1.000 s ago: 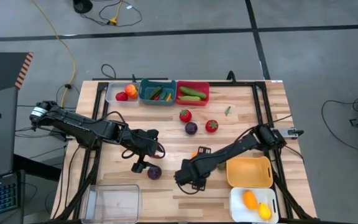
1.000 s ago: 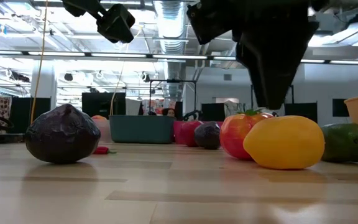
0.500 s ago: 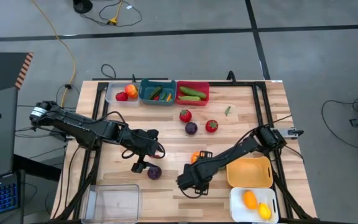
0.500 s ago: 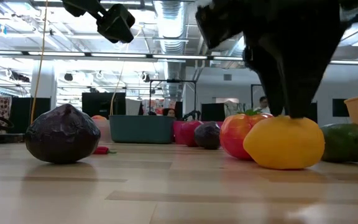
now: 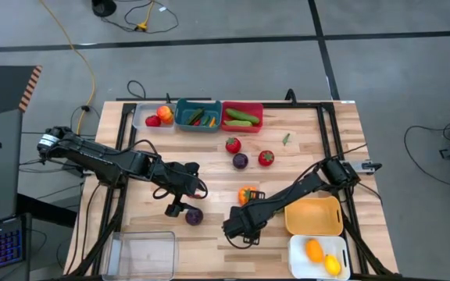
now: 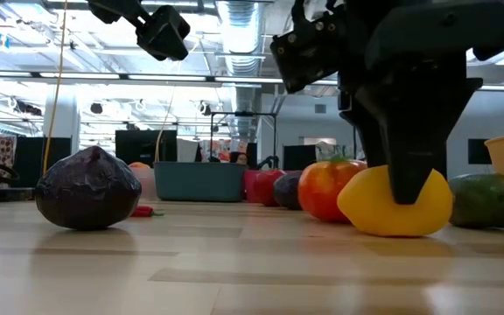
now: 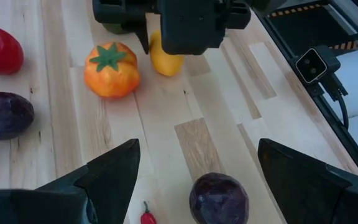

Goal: Sort produce into baskets
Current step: Put the lemon into the white bin

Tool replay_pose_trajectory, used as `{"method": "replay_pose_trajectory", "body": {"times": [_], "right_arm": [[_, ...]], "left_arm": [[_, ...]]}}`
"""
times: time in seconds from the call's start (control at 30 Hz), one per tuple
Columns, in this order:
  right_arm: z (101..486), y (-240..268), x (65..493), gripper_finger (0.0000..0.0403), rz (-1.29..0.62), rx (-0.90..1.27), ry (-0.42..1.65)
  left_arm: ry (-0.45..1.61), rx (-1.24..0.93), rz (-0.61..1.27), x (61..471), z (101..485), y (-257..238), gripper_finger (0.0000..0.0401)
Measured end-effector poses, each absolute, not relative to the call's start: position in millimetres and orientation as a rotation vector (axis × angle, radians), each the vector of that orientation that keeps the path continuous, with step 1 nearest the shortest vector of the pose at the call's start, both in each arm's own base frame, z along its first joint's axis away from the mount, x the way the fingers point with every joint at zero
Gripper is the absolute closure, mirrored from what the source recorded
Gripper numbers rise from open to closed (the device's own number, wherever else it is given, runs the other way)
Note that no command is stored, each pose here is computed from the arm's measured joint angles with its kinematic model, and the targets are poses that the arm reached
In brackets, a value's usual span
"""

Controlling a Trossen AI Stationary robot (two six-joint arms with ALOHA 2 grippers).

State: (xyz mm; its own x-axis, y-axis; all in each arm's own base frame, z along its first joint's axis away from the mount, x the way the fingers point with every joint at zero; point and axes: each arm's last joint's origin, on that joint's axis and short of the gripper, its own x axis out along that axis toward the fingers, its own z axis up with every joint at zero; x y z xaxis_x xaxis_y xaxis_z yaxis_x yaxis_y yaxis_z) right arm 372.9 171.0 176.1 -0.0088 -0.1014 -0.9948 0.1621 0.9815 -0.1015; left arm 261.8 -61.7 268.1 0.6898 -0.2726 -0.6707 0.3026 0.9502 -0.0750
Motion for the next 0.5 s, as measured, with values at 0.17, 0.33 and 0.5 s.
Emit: {"method": "replay_pose_trajectory", "body": {"times": [0.17, 0.33, 0.5], "right_arm": [[176.1, 171.0, 372.8, 0.0130, -0.208, 0.049, 1.567], [176.1, 171.1, 372.6, 0.0164, -0.208, 0.053, 1.571], [176.6, 170.7, 371.3, 0.0175, -0.208, 0.054, 1.585]], "left_arm": [[0.743, 0.042, -0.322, 261.8, 268.1, -61.8, 0.0087], [0.743, 0.042, -0.322, 261.8, 268.1, -61.7, 0.0087], [0.743, 0.042, -0.322, 261.8, 268.1, -61.7, 0.0087]]}}
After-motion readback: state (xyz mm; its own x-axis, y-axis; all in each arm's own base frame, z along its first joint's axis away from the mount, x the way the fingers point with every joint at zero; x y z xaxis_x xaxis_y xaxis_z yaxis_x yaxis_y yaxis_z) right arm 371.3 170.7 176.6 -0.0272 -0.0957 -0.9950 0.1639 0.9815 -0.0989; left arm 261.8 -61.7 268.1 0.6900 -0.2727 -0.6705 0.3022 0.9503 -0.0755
